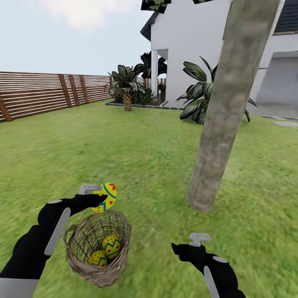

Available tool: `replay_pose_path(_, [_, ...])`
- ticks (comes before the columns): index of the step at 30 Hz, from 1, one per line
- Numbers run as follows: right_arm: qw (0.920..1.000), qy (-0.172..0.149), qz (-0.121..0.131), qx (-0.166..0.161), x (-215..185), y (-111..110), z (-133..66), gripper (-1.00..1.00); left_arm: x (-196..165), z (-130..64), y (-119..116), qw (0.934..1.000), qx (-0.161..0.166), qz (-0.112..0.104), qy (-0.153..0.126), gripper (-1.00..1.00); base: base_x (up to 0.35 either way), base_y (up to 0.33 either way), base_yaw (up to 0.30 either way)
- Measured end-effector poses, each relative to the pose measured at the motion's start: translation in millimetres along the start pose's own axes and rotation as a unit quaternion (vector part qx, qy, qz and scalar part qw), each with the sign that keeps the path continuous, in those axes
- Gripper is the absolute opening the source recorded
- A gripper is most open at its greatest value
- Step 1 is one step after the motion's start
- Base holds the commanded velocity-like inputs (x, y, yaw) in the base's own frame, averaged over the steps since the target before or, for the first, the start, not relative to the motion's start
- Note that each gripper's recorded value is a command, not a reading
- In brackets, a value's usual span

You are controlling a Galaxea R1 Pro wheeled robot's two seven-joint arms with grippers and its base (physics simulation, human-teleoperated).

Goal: Take the three Easter eggs out of the wicker basket on the lawn in the garden, then place them on the lawn next to a single tree (choose any tree) so that all three eggs are next to the same tree and none are left in the basket.

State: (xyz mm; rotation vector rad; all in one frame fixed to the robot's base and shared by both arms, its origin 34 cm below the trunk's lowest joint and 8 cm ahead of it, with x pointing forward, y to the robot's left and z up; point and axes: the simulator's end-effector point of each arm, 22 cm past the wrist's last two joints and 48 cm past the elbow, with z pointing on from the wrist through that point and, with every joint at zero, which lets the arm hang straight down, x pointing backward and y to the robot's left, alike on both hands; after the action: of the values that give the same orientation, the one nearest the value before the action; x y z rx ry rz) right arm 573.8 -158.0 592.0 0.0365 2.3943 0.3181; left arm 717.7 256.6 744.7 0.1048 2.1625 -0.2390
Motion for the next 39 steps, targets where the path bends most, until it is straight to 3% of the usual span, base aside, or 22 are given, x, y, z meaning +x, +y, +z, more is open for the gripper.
replay_pose_path(20, [0.9999, -0.011, -0.002, -0.002, -7.8, 2.2, -5.8, 1.0, -7.9, -5.9, -11.1, 0.9999, 0.006, 0.007, -0.011, -1.0, -0.07, -0.209, -0.223])
replay_pose_path(27, [0.9999, -0.015, -0.001, 0.002, -11.1, -1.3, -8.3, 1.0, -13.8, -6.8, 7.8, 0.9989, -0.042, 0.008, -0.022, -1.0, -0.001, -0.275, -0.222])
replay_pose_path(32, [0.9994, -0.021, 0.019, 0.022, -14.8, -24.5, -12.3, 1.0, 0.6, 5.7, -18.7, 0.9976, -0.048, 0.048, -0.008, -1.0, -0.011, -0.283, -0.221])
replay_pose_path(39, [0.9992, -0.025, 0.021, 0.024, -17.4, -26.4, -14.4, 1.0, 3.3, 7.5, -40.8, 0.9976, -0.035, 0.059, -0.005, -1.0, -0.059, -0.229, -0.175])
